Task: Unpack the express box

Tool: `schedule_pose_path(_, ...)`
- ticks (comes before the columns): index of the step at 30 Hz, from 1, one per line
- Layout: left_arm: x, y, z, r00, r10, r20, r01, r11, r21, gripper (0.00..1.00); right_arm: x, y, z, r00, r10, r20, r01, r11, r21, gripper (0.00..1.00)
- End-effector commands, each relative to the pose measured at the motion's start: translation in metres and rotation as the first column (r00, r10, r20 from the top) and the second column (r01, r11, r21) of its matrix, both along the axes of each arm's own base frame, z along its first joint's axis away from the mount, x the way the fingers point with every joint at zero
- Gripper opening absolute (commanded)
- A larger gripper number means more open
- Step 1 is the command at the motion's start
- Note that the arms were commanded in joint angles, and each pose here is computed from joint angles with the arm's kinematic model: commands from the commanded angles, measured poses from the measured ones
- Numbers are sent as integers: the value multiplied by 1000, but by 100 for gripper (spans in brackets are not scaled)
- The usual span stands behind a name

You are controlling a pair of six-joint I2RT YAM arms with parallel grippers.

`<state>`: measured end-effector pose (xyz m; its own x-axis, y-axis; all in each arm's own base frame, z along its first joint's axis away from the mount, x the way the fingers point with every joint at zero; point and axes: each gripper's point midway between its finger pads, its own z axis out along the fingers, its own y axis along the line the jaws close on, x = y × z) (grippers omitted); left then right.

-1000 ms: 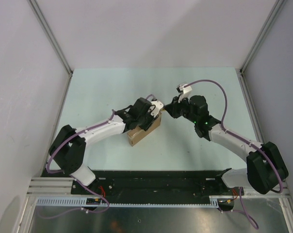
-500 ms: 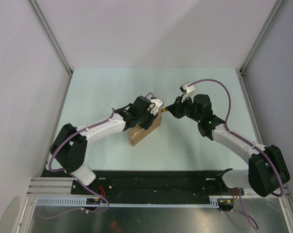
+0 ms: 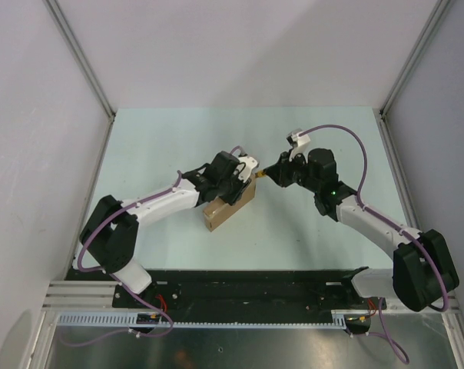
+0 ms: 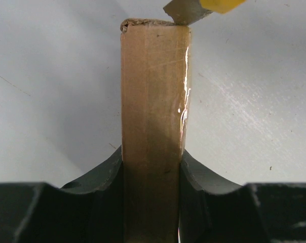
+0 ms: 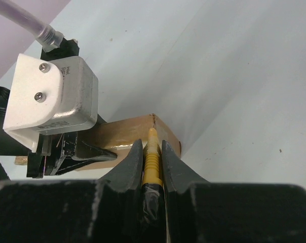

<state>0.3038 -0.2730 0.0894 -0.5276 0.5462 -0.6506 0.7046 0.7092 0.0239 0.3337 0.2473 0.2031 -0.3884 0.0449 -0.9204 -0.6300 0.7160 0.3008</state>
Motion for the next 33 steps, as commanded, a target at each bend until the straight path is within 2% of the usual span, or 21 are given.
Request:
schedule_pose_path(1,-23,45,-61,978,106,-177,-75,982,173,15,-16,16,-20,990,65,-128,-61,998,35,0)
schedule_pose_path(6,-29,38,-57,982,57,-179,-30,988,150,15,0,30,-12,997,40,-67,-34,996,86,0)
schedule_pose_path(11,-34,35,-58,992,21,-127,4,981,194,14,11,31,-5,999,-16,-48,22,993,119,0)
schedule_pose_path(22,-38,33,-59,996,-13,-93,33,975,218,13,19,39,-3,1000,-22,-22,25,989,147,0)
schedule_pose_path(33,-40,32,-59,996,-27,-84,45,973,227,12,10,57,10,990,111,89,-123,981,150,0)
